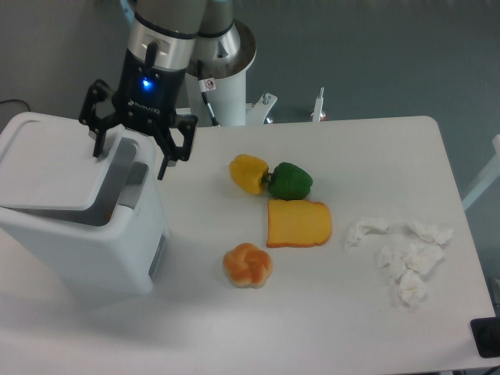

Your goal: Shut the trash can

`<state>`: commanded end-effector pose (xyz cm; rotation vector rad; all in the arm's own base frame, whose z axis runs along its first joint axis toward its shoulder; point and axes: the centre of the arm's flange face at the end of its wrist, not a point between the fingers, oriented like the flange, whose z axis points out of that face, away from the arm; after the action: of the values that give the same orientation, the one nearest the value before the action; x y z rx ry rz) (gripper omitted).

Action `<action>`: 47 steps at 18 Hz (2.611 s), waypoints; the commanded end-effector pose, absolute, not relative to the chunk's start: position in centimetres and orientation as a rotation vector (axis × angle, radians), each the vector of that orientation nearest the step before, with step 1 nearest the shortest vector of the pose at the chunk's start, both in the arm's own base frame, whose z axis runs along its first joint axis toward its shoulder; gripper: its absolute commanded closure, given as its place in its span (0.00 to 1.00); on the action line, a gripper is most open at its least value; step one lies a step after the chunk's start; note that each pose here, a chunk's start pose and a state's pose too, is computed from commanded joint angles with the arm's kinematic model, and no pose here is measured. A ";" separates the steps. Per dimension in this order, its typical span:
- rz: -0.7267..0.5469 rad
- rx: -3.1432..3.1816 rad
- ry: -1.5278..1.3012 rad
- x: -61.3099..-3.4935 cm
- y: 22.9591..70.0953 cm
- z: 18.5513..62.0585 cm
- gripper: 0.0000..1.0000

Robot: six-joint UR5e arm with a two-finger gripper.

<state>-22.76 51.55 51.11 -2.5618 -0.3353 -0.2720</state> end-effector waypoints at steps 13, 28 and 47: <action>-0.231 -2.609 -0.375 -25.2 53.4 49.3 0.00; -0.413 -2.447 -0.261 -12.3 48.7 59.5 0.00; -0.606 -2.411 -0.237 -3.4 48.8 61.5 0.00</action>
<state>-3.39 48.80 61.52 -2.4110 -0.2369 -0.6059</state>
